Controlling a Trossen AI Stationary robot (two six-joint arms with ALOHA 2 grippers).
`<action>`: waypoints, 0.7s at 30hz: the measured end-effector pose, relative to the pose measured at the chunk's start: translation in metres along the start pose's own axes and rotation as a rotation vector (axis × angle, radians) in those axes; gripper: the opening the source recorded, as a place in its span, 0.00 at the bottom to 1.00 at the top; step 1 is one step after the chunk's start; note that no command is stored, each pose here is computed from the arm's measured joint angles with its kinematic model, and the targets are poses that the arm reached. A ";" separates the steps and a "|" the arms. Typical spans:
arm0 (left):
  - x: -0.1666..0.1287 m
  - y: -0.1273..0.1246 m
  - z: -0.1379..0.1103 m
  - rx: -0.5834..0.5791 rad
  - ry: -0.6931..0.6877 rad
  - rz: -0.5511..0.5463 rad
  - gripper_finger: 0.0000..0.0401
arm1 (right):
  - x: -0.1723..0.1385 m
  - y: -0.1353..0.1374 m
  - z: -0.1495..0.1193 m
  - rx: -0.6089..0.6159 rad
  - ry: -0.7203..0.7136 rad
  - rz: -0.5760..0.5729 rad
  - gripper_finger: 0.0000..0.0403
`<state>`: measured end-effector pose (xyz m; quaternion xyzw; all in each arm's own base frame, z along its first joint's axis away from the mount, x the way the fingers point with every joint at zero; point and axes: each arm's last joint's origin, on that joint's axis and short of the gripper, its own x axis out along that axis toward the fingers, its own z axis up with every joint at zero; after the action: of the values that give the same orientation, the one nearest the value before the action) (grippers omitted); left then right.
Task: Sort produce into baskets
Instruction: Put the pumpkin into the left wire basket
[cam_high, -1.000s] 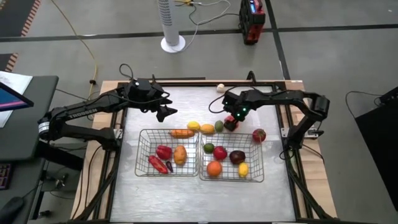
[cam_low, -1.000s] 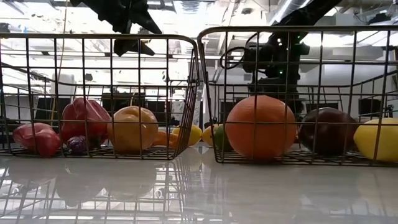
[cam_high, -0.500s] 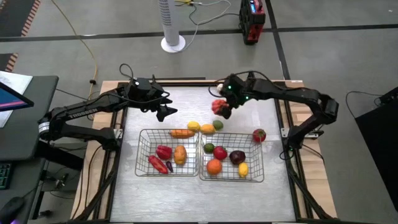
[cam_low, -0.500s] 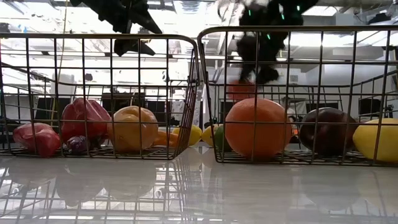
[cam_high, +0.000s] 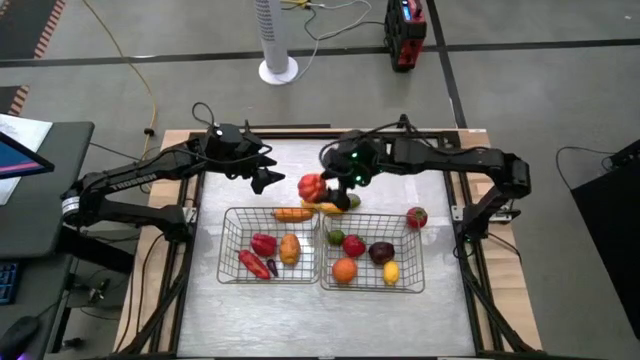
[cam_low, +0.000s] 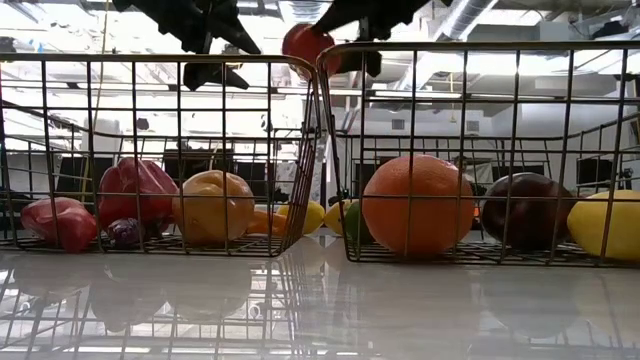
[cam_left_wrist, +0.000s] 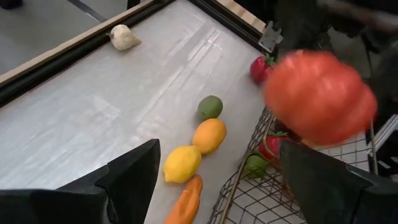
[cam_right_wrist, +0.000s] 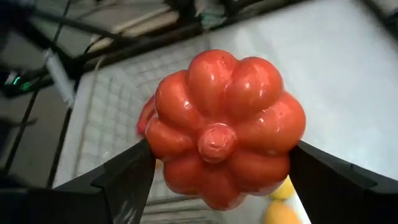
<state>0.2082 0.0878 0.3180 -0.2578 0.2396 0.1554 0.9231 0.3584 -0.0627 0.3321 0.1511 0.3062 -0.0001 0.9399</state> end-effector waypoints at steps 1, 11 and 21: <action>0.000 0.001 0.001 -0.007 -0.002 0.001 0.78 | 0.004 0.003 0.002 -0.003 0.004 0.022 0.90; -0.011 -0.005 0.016 0.037 -0.052 -0.014 0.78 | 0.041 0.008 0.007 0.032 0.112 0.150 0.95; -0.014 -0.005 0.014 0.056 0.004 0.014 0.78 | 0.041 0.008 0.008 0.009 0.119 0.181 0.97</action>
<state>0.2031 0.0890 0.3377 -0.2302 0.2477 0.1547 0.9283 0.3972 -0.0533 0.3164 0.1823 0.3464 0.0923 0.9156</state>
